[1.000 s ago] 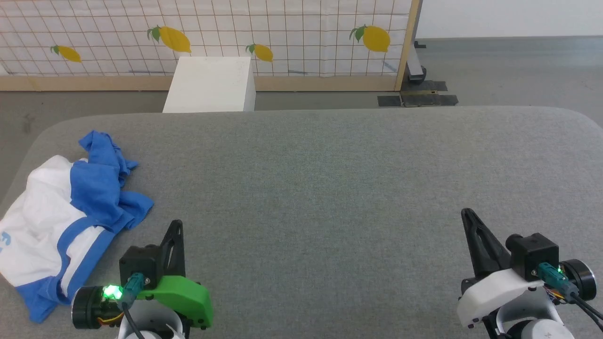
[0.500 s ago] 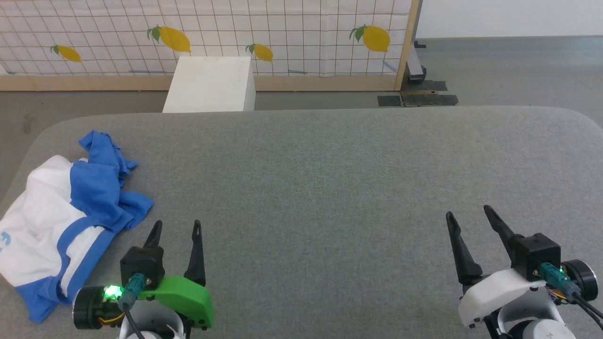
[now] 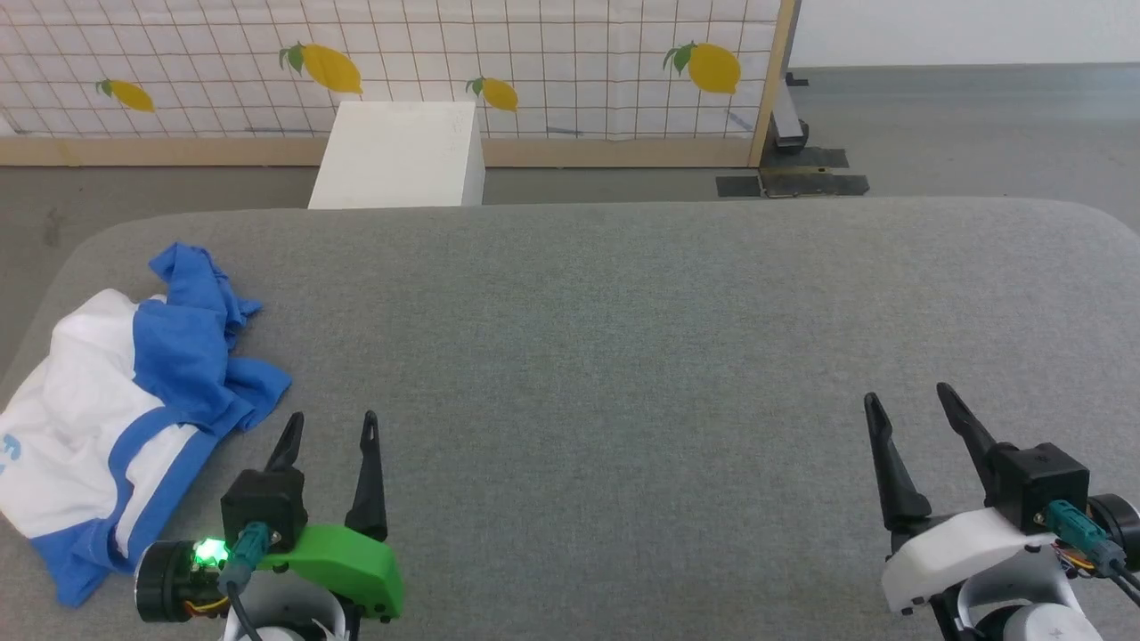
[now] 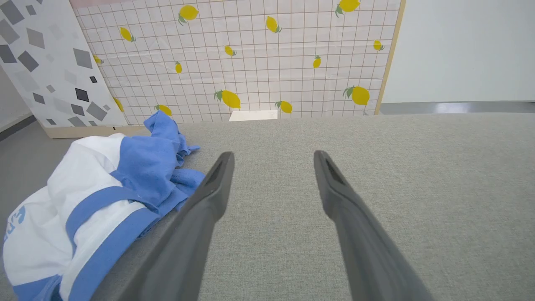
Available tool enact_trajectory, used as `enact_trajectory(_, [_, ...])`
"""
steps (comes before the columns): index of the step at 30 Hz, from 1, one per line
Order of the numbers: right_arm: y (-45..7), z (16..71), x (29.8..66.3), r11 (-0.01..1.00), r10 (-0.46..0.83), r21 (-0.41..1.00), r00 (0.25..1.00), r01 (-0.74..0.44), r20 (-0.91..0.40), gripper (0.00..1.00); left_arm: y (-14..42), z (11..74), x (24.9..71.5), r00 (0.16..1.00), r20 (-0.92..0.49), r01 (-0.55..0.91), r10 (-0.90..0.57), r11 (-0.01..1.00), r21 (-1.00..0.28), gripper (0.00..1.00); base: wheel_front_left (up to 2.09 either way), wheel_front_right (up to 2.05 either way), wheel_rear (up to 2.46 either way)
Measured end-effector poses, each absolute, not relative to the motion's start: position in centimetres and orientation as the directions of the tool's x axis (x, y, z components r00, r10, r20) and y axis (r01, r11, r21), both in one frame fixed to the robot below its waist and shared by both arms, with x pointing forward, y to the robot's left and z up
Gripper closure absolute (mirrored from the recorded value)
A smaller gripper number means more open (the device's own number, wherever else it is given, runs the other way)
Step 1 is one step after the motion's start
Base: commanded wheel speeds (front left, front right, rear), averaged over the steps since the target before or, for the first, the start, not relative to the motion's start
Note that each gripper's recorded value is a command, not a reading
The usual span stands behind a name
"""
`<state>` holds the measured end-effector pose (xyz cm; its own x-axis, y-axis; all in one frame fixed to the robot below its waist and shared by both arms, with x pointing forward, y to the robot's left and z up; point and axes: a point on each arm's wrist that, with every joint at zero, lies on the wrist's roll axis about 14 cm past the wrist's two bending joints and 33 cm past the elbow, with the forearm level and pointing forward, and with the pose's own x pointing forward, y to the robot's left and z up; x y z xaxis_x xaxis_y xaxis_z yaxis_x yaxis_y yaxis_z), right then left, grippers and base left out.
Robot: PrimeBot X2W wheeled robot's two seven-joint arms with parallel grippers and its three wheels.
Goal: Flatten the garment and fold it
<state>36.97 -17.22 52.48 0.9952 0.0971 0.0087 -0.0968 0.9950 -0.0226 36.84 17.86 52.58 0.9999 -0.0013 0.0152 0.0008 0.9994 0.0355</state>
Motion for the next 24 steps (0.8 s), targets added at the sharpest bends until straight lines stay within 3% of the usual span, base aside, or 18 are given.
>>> enact_trajectory(24, [-14.9, 52.5, 38.6, 0.986, 0.166, -0.02, 0.985, -0.165, 0.039, 0.0, 20.7, 52.6, 35.0, 0.995, 0.044, -0.095, 0.094, 0.995, 0.02, 0.0, 0.0, 0.0, 0.0])
